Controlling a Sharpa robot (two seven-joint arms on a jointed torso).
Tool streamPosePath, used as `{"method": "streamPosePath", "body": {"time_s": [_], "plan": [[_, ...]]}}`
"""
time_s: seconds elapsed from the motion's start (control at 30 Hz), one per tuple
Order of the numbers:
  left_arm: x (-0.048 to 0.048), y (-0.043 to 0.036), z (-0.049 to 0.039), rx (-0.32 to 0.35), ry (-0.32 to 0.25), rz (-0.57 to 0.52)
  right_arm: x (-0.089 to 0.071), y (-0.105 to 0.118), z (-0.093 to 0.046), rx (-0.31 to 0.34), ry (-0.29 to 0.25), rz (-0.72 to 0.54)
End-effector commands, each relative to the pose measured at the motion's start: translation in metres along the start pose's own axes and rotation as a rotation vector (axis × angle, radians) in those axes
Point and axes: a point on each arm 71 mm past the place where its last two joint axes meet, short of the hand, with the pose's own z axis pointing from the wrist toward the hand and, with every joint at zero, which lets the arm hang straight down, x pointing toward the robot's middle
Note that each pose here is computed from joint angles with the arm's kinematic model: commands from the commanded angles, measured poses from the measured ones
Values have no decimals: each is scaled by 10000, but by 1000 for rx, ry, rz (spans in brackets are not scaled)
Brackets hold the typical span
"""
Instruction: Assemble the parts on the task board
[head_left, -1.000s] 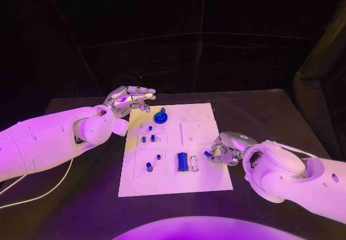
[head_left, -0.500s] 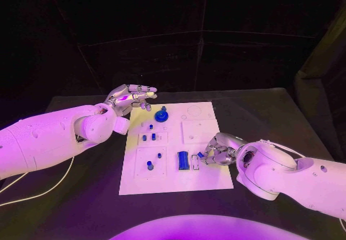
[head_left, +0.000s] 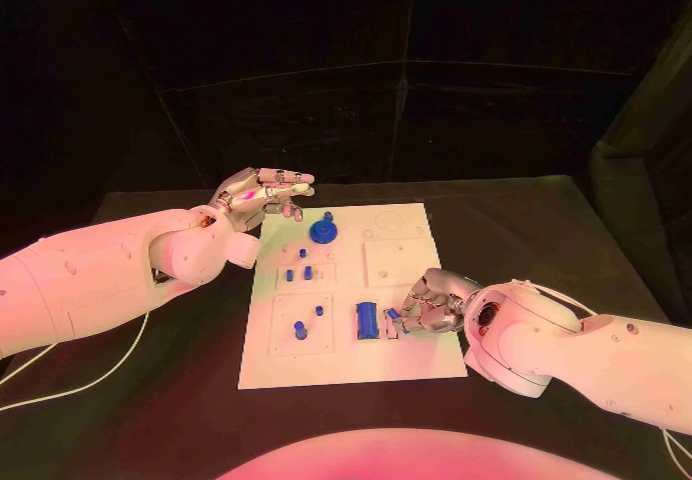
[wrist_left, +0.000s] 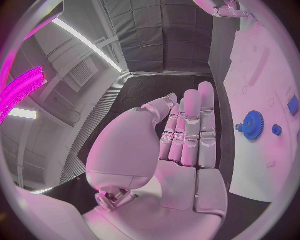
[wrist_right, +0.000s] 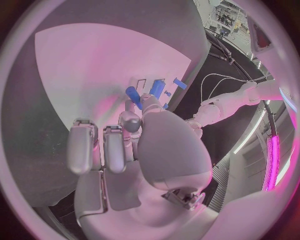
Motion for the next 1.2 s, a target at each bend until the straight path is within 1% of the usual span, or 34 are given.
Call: {"method": "streamPosePath", "body": {"time_s": [0.03,0.27,0.63,0.9,1.2], "plan": [[14,-11,3,4,12,-7,16,29,7,-4,12,2],[17,-9,3,0,15,-8,53,72,28,-4,35,-18],[20,-7,2,-3,19,-9,82,99,53,-1,56,-47],[17,-7,0,-5,19,-9,69,83,66,4,46,-67],[20,-6,2,-5,19,-9,69,116,71,-12,31,-64]]}}
